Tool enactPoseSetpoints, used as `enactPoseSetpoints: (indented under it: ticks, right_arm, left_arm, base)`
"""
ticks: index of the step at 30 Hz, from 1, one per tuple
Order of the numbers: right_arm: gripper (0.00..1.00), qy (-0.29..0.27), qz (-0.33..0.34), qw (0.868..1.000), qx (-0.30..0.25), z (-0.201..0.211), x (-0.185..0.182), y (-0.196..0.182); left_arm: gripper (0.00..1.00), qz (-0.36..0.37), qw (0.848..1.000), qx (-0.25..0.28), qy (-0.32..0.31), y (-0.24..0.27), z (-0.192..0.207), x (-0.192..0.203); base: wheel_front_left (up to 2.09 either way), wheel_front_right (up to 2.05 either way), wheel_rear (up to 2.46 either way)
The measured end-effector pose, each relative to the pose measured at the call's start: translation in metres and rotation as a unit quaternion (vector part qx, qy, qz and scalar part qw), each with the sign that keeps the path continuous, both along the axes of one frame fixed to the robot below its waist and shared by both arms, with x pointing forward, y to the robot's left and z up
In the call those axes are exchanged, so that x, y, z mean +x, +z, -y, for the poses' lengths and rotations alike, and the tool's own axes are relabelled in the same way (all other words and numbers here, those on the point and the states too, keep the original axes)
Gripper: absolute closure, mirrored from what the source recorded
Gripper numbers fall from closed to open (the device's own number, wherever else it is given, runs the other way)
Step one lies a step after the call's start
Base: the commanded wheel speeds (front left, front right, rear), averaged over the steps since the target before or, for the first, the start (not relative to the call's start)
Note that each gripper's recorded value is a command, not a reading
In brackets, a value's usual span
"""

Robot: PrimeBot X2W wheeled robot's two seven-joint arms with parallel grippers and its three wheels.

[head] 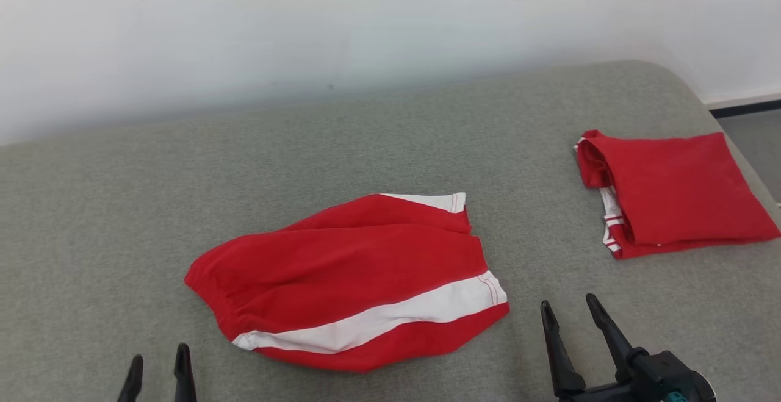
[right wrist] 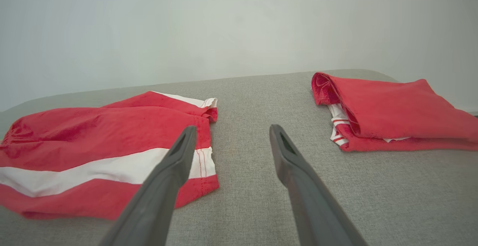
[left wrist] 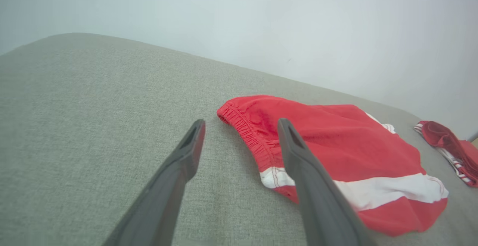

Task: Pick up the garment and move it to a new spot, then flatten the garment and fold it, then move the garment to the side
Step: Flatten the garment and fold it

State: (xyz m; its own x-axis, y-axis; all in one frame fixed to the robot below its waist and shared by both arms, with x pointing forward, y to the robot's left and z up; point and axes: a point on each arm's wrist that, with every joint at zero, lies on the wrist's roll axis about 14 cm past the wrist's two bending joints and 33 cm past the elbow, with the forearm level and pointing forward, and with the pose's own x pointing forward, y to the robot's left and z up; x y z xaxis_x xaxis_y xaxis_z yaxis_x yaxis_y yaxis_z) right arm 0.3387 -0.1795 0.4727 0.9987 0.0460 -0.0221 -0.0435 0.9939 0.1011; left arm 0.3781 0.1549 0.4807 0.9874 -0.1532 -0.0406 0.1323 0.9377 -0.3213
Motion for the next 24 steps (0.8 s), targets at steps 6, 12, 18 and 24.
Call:
enactPoseSetpoints:
  ticks: [6, 12, 18, 24]
  right_arm:
    - [0.0, 0.016, 0.008, 1.0, -0.006, -0.009, 0.005, 0.004]
    - [0.0, 0.026, 0.013, 1.0, -0.007, -0.014, 0.007, 0.007]
    - [0.0, 0.03, 0.021, 0.999, -0.01, -0.016, 0.006, 0.012]
    - [0.0, 0.031, 0.019, 0.999, -0.009, -0.017, 0.0, 0.01]
  left_arm:
    - [0.0, 0.02, 0.999, -0.012, 0.042, 0.002, -0.011, -0.026]
    - [0.0, 0.028, 0.997, 0.013, 0.065, 0.001, -0.029, -0.045]
    - [0.0, 0.037, 0.995, 0.03, 0.09, 0.006, -0.046, -0.056]
    - [0.0, 0.05, 0.995, 0.027, 0.086, 0.013, -0.042, -0.061]
  base:
    - [0.0, 0.0, 0.0]
    - [0.0, 0.0, 0.0]
    - [0.0, 0.0, 0.0]
    - [0.0, 0.0, 0.0]
